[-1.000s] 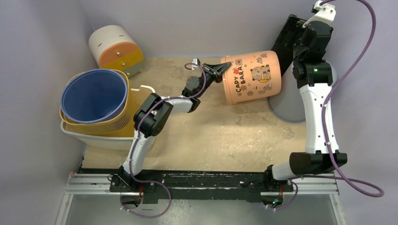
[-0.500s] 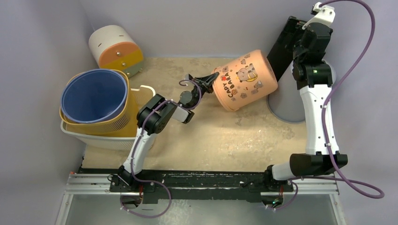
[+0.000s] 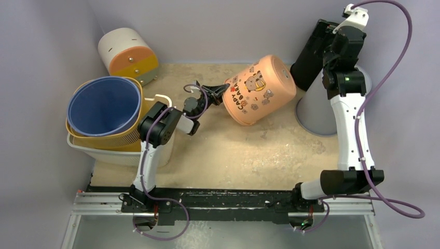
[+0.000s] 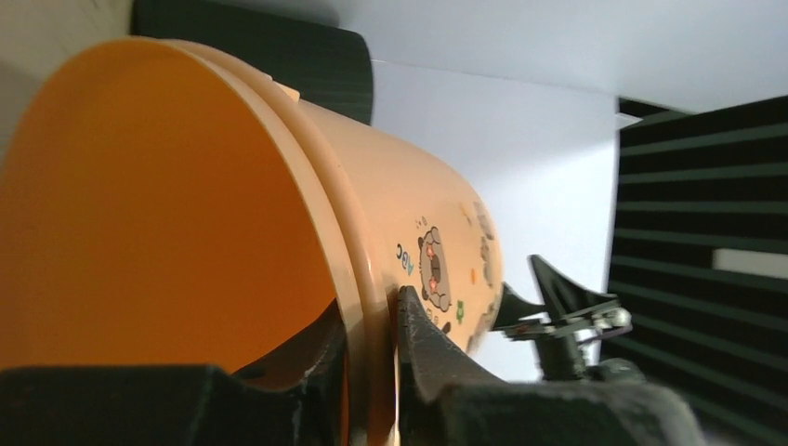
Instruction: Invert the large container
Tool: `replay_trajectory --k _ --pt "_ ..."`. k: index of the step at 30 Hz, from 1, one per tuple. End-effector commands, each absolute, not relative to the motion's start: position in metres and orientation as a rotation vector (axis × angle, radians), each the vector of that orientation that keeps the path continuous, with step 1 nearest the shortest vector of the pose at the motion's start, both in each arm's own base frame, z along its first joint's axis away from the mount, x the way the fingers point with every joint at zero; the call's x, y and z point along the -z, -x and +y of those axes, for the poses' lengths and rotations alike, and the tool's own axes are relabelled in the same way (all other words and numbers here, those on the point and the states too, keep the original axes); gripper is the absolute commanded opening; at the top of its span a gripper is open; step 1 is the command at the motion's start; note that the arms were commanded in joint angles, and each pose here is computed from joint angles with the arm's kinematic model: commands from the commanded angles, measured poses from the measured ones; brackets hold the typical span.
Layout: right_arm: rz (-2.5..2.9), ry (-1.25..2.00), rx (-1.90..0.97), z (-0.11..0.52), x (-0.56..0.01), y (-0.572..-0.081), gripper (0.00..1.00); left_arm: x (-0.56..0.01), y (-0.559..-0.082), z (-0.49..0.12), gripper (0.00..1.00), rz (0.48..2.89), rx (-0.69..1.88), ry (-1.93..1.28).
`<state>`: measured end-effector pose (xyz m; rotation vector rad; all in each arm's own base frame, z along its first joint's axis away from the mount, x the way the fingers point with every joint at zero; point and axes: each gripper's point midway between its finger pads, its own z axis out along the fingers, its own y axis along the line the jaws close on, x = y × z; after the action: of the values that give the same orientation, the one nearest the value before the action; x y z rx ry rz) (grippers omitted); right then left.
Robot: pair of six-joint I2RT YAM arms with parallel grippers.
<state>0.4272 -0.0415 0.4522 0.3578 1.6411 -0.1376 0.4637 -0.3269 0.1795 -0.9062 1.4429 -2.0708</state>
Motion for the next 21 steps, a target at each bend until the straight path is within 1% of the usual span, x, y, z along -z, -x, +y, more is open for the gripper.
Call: replay_trajectory --k 1,2,4,5,9,11,18,21 --pt "1.595 -0.350 0.132 -0.042 -0.465 -0.426 1.00 -0.054 -0.452 -0.332 0.17 2.009 1.604 0.795" --pt "1.600 -0.350 0.134 -0.042 -0.464 -0.426 1.00 -0.044 -0.452 -0.328 0.20 2.053 1.555 0.792" --pt "1.607 -0.348 0.134 -0.042 -0.461 -0.426 1.00 -0.028 -0.449 -0.321 0.23 2.113 1.480 0.784" --pt "1.610 -0.347 0.132 -0.041 -0.459 -0.426 1.00 -0.020 -0.447 -0.316 0.27 2.139 1.446 0.783" --pt "1.619 -0.345 0.129 -0.040 -0.455 -0.426 1.00 0.003 -0.443 -0.302 0.36 2.209 1.342 0.778" --pt "1.624 -0.344 0.127 -0.040 -0.453 -0.426 1.00 0.008 -0.443 -0.299 0.38 2.229 1.308 0.764" --pt "1.627 -0.341 0.122 -0.039 -0.452 -0.425 1.00 0.011 -0.447 -0.295 0.39 2.308 1.189 0.693" --pt "1.636 -0.330 0.114 -0.037 -0.448 -0.425 1.00 -0.002 -0.449 -0.297 0.39 2.334 1.156 0.610"
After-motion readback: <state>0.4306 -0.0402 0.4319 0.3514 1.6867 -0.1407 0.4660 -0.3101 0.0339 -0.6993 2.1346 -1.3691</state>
